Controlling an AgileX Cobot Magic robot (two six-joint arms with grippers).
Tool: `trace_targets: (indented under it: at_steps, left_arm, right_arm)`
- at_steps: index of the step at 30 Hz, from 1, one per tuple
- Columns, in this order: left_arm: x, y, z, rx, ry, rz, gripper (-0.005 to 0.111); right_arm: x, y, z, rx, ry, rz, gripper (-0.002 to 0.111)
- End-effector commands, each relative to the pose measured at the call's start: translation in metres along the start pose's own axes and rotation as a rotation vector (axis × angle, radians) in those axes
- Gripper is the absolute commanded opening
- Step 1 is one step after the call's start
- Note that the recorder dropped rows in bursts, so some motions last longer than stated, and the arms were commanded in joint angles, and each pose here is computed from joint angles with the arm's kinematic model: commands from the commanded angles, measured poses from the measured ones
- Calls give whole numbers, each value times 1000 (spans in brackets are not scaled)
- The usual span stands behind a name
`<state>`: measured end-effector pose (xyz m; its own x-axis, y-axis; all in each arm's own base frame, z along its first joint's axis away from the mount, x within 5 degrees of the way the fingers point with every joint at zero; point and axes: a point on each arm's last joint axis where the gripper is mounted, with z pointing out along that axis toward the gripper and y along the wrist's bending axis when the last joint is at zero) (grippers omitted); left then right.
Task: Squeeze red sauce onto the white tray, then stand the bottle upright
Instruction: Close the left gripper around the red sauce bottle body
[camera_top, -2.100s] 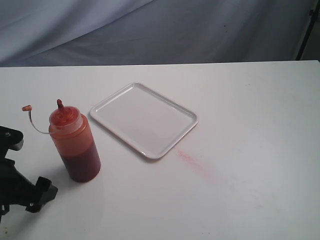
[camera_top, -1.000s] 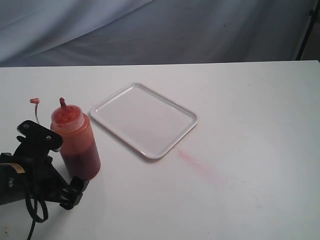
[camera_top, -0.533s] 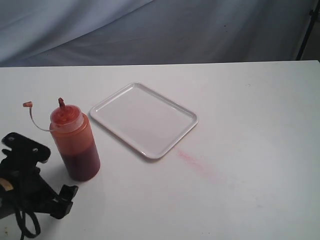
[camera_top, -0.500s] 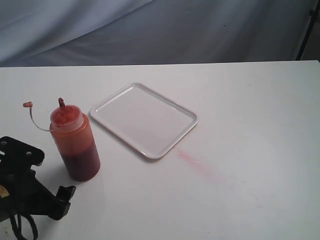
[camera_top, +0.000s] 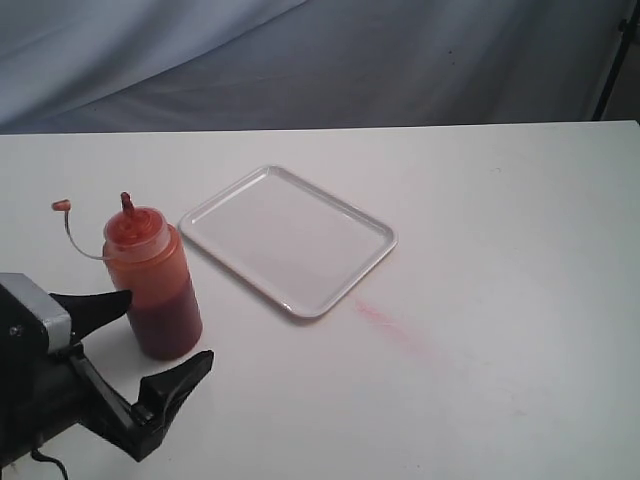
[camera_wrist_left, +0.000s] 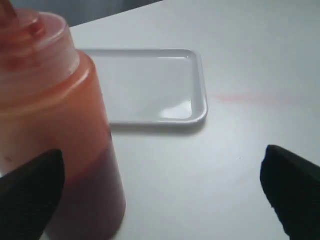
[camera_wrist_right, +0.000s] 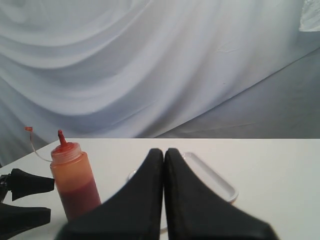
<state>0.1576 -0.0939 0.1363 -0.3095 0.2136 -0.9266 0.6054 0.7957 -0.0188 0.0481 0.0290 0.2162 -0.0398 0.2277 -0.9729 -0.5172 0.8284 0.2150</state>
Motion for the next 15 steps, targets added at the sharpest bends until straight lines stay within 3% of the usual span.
trace_targets:
  at_steps: [1, 6, 15]
  left_arm:
    - [4, 7, 0, -77, 51, -39, 105]
    - [7, 12, -1, -136, 83, -71, 105]
    - [9, 16, 13, -149, 114, -5, 105]
  right_arm:
    - [-3, 0, -1, -2, -19, -19, 0]
    - [-3, 0, -1, -2, -19, -19, 0]
    - [-3, 0, -1, -2, -19, -19, 0]
